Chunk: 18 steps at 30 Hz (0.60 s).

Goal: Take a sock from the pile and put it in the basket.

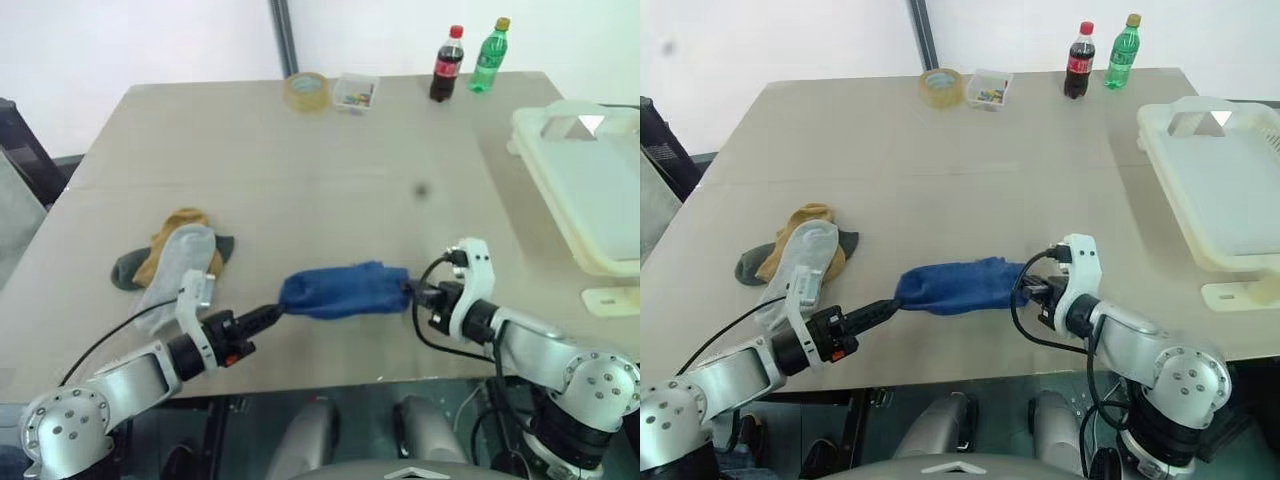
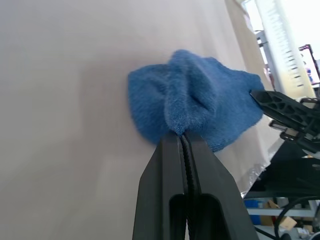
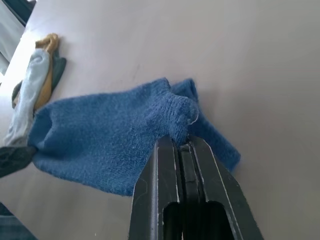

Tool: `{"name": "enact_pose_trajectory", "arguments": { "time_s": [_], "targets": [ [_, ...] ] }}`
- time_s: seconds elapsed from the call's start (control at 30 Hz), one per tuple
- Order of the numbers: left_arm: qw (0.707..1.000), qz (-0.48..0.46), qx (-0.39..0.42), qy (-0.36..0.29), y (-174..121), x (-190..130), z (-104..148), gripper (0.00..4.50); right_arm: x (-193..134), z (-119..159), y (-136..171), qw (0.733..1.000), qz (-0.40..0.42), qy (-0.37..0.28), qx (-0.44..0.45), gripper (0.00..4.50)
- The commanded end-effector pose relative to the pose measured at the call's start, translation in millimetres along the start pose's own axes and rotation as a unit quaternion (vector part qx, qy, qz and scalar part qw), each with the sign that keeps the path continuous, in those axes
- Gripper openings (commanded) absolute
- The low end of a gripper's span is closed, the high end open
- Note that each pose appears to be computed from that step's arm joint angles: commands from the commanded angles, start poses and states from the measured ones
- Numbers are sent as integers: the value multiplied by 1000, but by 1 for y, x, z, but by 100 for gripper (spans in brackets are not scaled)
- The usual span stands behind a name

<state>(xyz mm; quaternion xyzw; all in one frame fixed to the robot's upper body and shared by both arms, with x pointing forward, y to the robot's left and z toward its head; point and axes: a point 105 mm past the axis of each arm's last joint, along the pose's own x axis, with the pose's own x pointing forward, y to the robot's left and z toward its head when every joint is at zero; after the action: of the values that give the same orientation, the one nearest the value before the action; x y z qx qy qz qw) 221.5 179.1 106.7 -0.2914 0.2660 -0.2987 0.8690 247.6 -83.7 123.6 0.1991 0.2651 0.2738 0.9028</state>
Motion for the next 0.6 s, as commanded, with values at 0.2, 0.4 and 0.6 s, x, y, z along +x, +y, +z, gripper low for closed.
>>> {"name": "enact_pose_trajectory", "arguments": {
  "time_s": [0.2, 0.4, 0.6],
  "targets": [
    [1000, -6, 16, -15, -6, 9, 6, 6, -6, 5, 3, 1000, 0, -1, -19, 0],
    [1000, -17, 14, -16, -15, 20, 5, 6, -9, 7, 5, 1000, -4, 11, -14, 0],
    [999, -13, 12, -29, -20, 25, 10, 6, -7, 8, 9, 1000, -6, 26, -2, 0]
  ]
}}
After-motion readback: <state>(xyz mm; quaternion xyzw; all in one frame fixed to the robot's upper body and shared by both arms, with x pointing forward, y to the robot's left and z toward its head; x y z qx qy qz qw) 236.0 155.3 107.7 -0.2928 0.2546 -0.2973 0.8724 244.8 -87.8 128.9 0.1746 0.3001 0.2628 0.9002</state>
